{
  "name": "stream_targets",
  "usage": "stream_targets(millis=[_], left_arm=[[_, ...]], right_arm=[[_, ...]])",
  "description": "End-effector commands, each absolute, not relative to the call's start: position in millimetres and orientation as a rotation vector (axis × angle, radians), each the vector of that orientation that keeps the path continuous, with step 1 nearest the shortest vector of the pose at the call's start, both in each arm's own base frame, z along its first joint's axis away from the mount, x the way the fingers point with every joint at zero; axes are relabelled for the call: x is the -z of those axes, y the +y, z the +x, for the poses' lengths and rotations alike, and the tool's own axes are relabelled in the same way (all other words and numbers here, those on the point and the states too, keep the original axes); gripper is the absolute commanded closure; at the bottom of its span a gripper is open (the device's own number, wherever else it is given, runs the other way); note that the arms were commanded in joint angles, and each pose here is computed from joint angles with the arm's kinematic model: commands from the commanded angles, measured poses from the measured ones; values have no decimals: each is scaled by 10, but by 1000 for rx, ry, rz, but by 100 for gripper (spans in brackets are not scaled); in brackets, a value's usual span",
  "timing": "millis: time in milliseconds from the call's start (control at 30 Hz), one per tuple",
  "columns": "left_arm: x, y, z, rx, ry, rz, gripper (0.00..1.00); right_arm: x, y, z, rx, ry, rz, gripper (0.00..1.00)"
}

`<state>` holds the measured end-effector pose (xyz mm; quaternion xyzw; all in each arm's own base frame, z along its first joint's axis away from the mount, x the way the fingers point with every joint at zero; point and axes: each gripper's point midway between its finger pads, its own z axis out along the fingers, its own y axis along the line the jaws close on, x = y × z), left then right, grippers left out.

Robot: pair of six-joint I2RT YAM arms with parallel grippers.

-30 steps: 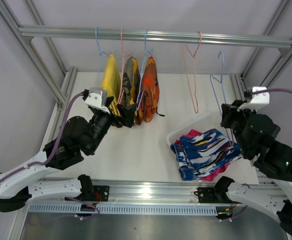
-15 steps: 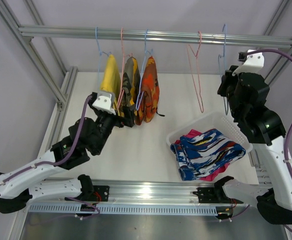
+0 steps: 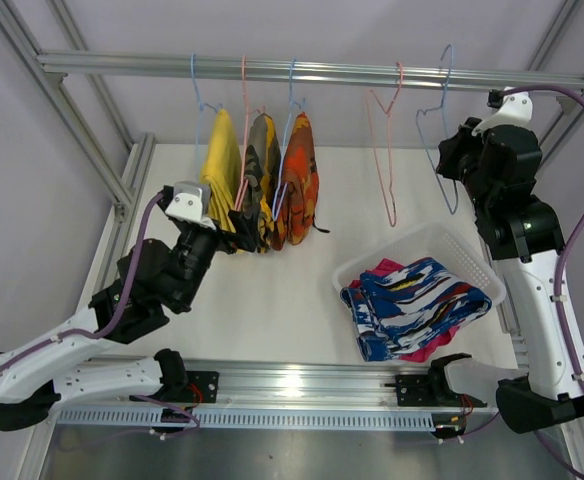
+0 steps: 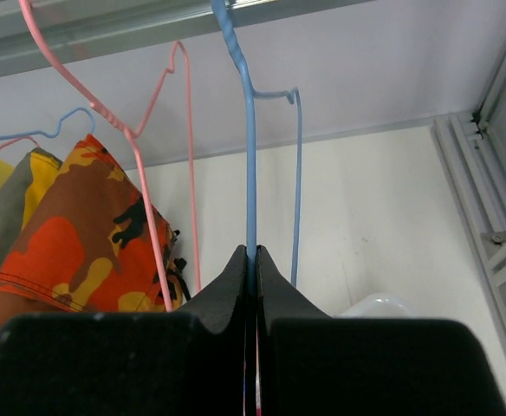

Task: Remove the trousers from the hanger
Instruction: Place the hanger at the clothesline.

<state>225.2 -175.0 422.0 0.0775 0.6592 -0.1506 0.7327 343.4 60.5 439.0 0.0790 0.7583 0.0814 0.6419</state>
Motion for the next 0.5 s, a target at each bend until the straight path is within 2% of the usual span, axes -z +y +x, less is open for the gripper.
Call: stream_targets(millis=[0, 467], left_arm=[[-4248, -1688, 2271, 308, 1435, 156, 0], [-4261, -1663, 2257, 309, 1429, 158, 1]], right_arm=[[-4455, 690, 3531, -281, 1684, 183, 100], [-4000, 737, 3477, -329, 1754, 190, 100]])
